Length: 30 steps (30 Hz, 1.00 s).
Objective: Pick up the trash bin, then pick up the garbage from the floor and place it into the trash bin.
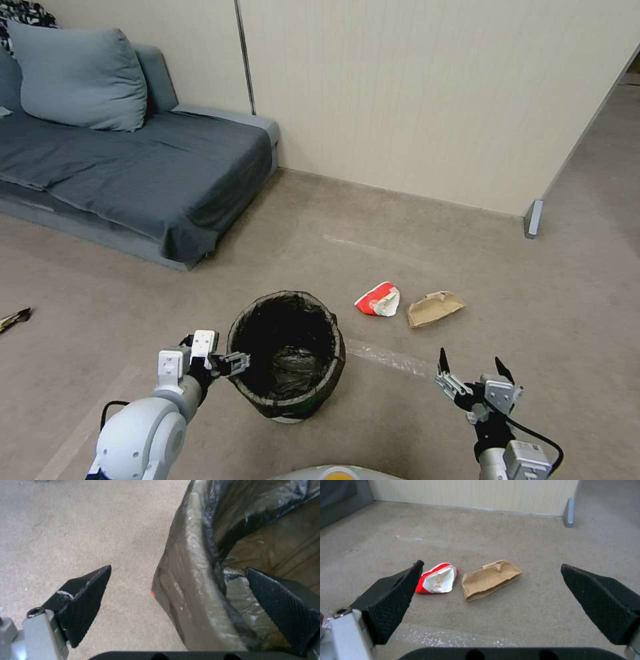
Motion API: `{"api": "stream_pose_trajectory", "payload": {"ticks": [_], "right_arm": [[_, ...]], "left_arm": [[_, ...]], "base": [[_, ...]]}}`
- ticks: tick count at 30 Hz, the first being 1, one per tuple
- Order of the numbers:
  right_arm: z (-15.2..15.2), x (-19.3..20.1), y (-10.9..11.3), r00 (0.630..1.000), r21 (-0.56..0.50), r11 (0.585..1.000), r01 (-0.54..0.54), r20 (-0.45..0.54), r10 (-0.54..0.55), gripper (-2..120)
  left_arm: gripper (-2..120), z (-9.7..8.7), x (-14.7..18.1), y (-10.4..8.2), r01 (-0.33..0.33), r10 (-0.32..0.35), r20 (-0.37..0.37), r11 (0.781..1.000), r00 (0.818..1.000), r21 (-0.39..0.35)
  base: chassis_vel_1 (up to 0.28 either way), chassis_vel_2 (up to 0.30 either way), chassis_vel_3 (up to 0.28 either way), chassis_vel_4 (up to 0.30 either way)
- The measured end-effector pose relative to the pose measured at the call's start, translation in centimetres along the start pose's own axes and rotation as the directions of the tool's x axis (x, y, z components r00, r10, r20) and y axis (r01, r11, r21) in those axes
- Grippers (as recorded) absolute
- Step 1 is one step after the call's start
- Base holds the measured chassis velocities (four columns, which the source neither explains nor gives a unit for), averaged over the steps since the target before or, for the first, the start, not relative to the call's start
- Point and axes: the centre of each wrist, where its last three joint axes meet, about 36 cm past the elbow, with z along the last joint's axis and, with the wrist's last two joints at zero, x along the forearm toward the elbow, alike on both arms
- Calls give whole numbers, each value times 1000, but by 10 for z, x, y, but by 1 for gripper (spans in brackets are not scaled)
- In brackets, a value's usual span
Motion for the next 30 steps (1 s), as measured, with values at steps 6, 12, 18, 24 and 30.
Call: {"api": "stream_pose_trajectory", "payload": {"ticks": [6, 12, 18, 24, 30], "right_arm": [[0, 0, 0, 1000, 1, 1000, -1, 0, 1, 100], [0, -1, -1, 1000, 1, 1000, -2, -1, 2, 100], [0, 0, 0, 1000, 1, 1000, -2, -3, 2, 100], [1, -1, 1, 1000, 0, 1000, 0, -3, 0, 100], [2, 0, 2, 1000, 0, 1000, 3, -6, -3, 100]], "left_arm": [[100, 3, -8, 2, 3, -3, -14, 1000, 1000, 1], [100, 4, -14, 0, -2, 2, -20, 1000, 1000, -1], [80, 6, -18, -3, -4, 4, -24, 1000, 1000, -8], [62, 6, -19, -3, -7, 7, -26, 1000, 1000, -7], [39, 8, -18, -4, -7, 7, -31, 1000, 1000, -6]], "base": [[0, 0, 0, 0], [0, 0, 0, 0], [0, 0, 0, 0], [0, 0, 0, 0], [0, 0, 0, 0]]}}
